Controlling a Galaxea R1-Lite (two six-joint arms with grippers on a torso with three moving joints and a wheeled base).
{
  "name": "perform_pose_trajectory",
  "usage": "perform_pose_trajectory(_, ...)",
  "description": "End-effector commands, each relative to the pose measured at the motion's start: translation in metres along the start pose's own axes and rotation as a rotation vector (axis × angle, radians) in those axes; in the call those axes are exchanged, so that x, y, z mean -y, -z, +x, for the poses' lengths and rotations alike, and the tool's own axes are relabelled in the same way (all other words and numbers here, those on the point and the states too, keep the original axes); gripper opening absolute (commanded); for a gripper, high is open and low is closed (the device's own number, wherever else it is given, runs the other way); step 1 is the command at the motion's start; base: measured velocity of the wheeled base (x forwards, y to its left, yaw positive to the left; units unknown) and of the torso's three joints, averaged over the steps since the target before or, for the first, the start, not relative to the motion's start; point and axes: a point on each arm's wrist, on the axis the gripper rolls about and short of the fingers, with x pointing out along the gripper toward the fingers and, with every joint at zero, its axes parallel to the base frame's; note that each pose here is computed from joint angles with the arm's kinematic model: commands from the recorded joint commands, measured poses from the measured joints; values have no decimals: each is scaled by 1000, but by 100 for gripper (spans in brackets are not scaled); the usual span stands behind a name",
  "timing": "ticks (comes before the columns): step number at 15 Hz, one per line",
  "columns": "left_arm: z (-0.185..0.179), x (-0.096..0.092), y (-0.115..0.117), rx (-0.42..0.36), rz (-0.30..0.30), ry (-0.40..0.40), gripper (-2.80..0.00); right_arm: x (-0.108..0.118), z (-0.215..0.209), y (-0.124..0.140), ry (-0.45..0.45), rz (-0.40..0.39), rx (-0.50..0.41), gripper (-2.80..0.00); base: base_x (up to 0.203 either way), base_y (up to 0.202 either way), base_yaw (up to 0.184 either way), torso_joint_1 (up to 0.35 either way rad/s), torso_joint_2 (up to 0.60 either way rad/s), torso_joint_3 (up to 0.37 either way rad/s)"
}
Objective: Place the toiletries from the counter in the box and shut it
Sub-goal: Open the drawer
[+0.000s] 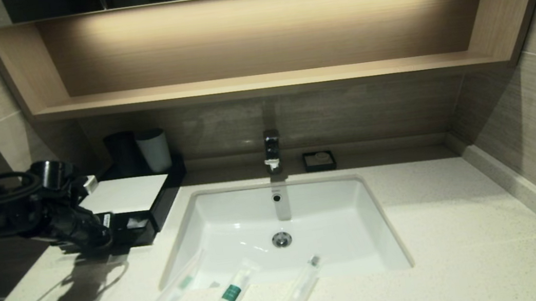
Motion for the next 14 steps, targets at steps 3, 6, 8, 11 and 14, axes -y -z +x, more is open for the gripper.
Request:
perform_pose_trajectory(3, -2, 0, 2, -25, -1, 2, -280, 0, 0, 0, 0, 0, 0, -280, 0, 0, 0, 0, 0, 0)
perform_pose_trajectory(6, -7, 0, 5, -44, 0, 4, -280, 0, 0, 0, 0, 0, 0, -280, 0, 0, 0, 0, 0, 0)
perform_pose_trajectory(8, -10, 0, 6, -55, 0, 5, -280, 0, 0, 0, 0, 0, 0, -280, 0, 0, 0, 0, 0, 0)
perform_pose_trajectory(11, -15, 0, 8, -66, 0, 6, -280, 0, 0, 0, 0, 0, 0, -280, 0, 0, 0, 0, 0, 0)
perform_pose_trajectory(14, -23, 1, 9, -76, -1, 7, -280, 0, 0, 0, 0, 0, 0, -280, 0, 0, 0, 0, 0, 0)
